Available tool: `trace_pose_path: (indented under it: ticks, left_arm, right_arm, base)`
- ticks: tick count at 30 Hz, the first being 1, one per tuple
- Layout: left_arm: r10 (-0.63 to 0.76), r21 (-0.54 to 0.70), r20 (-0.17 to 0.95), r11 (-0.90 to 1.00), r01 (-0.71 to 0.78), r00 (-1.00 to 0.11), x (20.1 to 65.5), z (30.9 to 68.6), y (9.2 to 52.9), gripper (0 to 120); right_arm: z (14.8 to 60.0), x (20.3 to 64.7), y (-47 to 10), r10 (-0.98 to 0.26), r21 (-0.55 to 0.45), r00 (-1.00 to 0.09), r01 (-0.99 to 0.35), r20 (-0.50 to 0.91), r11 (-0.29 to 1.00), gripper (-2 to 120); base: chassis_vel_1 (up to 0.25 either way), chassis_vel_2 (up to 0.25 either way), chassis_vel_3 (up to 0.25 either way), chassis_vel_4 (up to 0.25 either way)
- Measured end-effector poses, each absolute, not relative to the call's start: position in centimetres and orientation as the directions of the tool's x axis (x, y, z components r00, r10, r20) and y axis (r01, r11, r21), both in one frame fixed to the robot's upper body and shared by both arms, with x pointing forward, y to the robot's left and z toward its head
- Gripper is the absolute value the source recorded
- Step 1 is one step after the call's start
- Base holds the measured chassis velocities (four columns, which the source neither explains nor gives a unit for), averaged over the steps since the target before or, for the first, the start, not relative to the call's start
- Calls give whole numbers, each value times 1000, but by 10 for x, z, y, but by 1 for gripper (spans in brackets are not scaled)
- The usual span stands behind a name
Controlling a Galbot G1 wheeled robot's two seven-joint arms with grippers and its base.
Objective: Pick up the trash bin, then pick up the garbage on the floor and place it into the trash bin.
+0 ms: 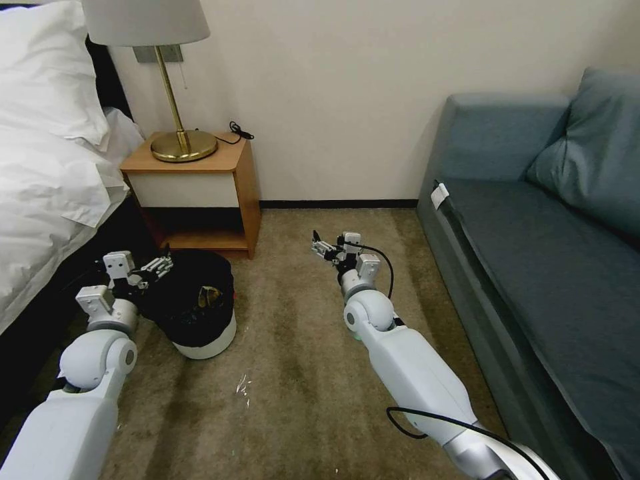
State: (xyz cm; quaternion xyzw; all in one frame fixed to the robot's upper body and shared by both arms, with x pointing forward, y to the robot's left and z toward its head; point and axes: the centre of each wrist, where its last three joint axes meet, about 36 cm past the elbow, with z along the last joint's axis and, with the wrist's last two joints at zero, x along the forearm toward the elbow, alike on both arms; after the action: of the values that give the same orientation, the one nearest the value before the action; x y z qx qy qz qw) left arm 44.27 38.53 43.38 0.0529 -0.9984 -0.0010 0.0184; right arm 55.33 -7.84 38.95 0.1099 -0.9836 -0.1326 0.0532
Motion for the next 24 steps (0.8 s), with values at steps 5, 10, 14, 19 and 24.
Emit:
trace_pose_path:
  ticks: [5,10,14,19,24]
  left_arm:
    - [-104,-7,35,995,-104,-994,445,436,384,100]
    - [-106,-9,36,994,-106,-994,445,436,384,100]
    - [-107,-10,36,994,-107,-994,445,436,384,100]
    - [-108,-10,36,994,-109,-993,445,436,384,100]
    - [-109,-11,36,994,-110,-993,445,436,385,100]
  right_arm:
    - [390,554,-72,-227,281,-971,-196,80,939,100]
    - [390,555,-71,-226,281,-971,-195,80,940,100]
    - [390,555,-71,-226,281,-971,-195,80,940,100]
    - [390,555,-71,-226,281,-971,-195,80,940,100]
    - [390,555,-71,-226,280,-971,-195,80,940,100]
  base:
    - [0,0,0,0]
    - [0,0,0,0]
    - [0,0,0,0]
    - [0,0,0,0]
    - [0,0,0,0]
